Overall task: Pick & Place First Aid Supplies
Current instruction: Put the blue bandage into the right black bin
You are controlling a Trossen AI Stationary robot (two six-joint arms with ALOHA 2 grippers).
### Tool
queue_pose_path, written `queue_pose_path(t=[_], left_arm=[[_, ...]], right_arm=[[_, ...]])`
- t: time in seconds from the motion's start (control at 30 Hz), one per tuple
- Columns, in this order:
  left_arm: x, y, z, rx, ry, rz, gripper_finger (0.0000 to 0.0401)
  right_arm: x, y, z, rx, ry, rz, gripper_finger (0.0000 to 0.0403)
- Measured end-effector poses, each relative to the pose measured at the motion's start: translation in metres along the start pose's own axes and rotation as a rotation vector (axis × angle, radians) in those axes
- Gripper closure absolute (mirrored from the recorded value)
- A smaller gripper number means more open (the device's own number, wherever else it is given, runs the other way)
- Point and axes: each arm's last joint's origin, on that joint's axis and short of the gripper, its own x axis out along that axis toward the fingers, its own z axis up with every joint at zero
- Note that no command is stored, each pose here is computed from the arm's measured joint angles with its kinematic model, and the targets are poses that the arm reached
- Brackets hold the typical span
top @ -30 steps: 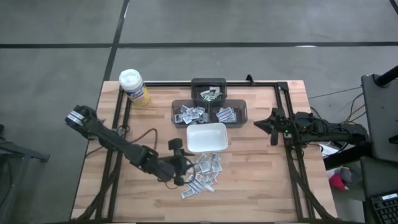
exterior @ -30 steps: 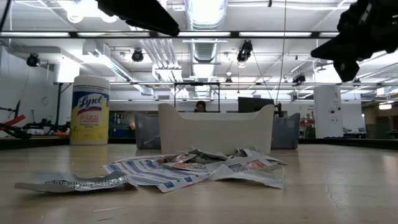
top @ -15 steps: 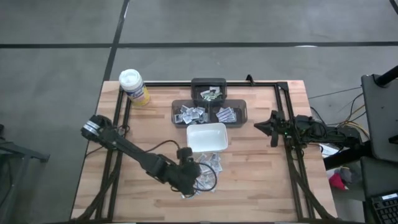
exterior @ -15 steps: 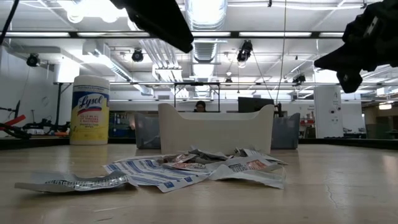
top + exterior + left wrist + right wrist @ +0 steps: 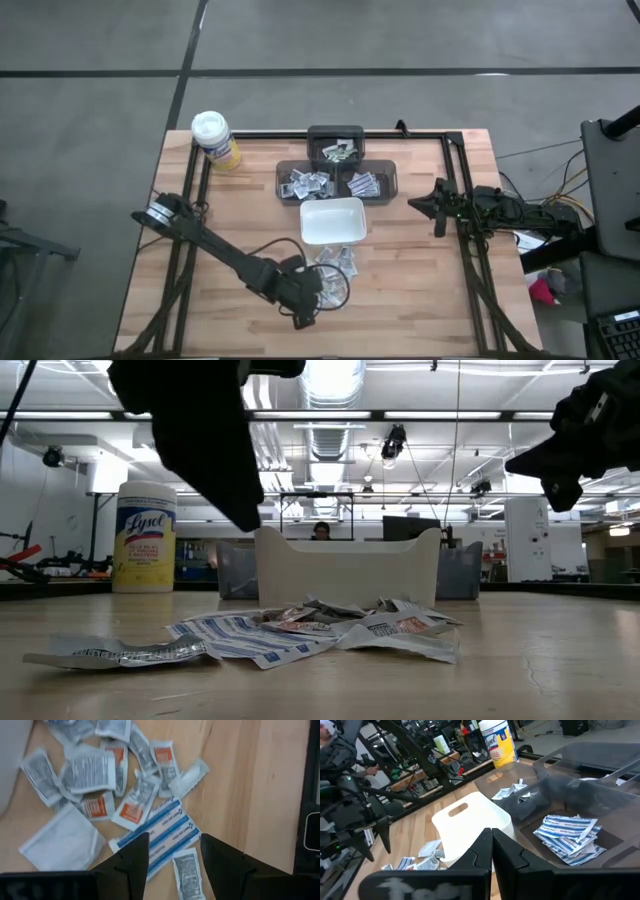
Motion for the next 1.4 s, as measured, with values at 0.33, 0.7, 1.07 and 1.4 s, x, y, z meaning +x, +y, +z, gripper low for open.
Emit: queue_pose_path(t=[0.33, 0.7, 1.07, 1.4], left_arm=[[-0.002, 0.001, -0.010, -0.085, 0.068, 0.043, 0.0224], [0.005, 0.014, -0.017, -0.185, 0.069, 0.138, 0.0224], [0.016, 0.022, -0.027, -0.382, 0.057, 0.150, 0.0224], [0.022, 0.024, -0.028, -0.402, 0.034, 0.113, 0.0224]], right_arm=[[0.000, 0.000, -0.001, -0.013, 0.004, -0.002, 0.0394], [0.000, 0.000, -0.001, -0.014, 0.008, -0.003, 0.0394], [0.002, -0.002, -0.005, -0.016, 0.021, -0.010, 0.0394], [0.002, -0.002, -0.005, -0.016, 0.021, -0.010, 0.0394]])
